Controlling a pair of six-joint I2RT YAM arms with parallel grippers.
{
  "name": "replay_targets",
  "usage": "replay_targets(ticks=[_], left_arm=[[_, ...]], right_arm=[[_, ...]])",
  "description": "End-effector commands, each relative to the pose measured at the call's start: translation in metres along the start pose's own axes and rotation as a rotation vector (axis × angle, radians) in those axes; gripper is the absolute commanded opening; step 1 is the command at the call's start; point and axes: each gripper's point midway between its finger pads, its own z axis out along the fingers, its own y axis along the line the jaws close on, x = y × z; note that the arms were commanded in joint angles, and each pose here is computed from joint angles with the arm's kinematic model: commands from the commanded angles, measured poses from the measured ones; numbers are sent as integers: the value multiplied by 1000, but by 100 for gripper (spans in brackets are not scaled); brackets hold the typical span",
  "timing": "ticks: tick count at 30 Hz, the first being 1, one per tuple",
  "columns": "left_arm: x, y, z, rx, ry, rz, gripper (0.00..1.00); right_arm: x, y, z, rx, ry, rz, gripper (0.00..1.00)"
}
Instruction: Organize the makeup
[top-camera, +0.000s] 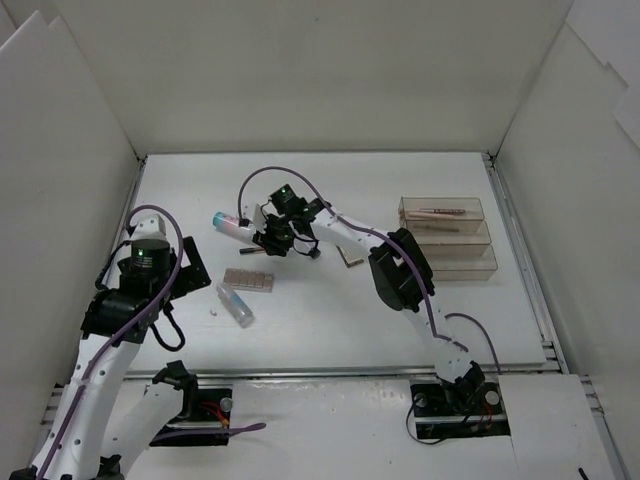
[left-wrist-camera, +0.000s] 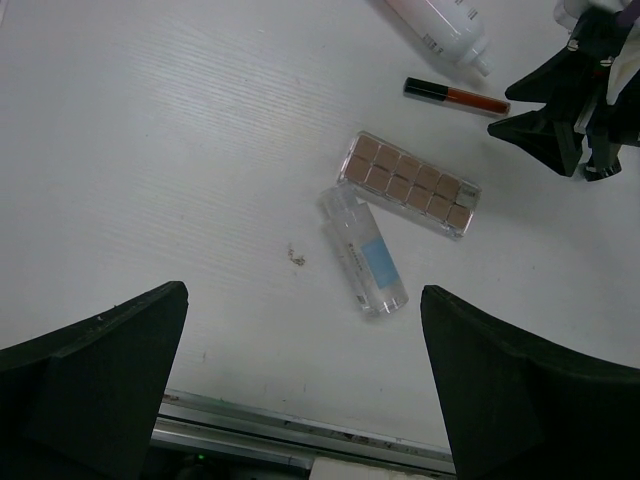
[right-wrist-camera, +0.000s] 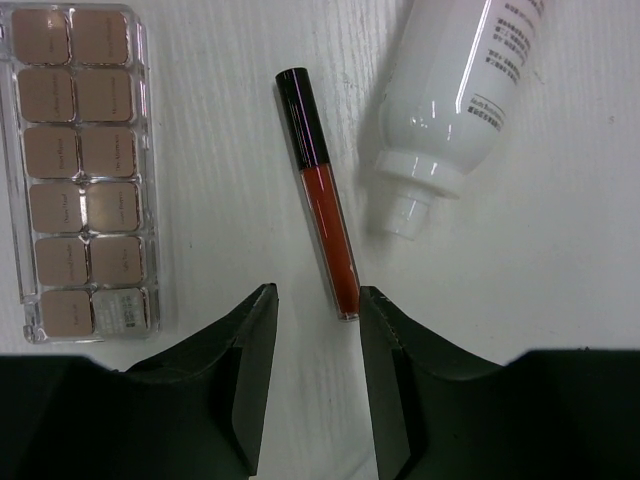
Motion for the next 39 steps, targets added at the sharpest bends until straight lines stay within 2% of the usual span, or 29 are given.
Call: replay_targets(ticks=[1,9,22,25,28,29,32,35,39], left_arm=[[-9,-1,-5,-4,-28,-18,98],[-9,-1,-3,-9,-21,-8,98],[-8,2,-8,-12,-19,-3,98],[-8,2,-9,-11,-17,-2,98],[-10,0,-8,-7,-15,-1,98],[-10,-1,-7,-7,-13,0,98],[-11,-3,-6,0,-9,1,98],[-13,-5,-4,7,-12,1,98],[-17,-7,-3,9,-28,5,98]], right_arm=[[-34,-12,-5,40,-73,-53,36],[-39,-11,3,61,-53,-62,38],[-12,4,13,27,123,-18,35],[-3,8,13,6,158,-2,31],[6,12,13,-6,190,-4,17],[8,12,11,-5,197,-4,9],[12,13,6,-4,213,-18,0],[18,11,-1,5,233,-36,0],[-9,-4,-41,52,184,-136,0]])
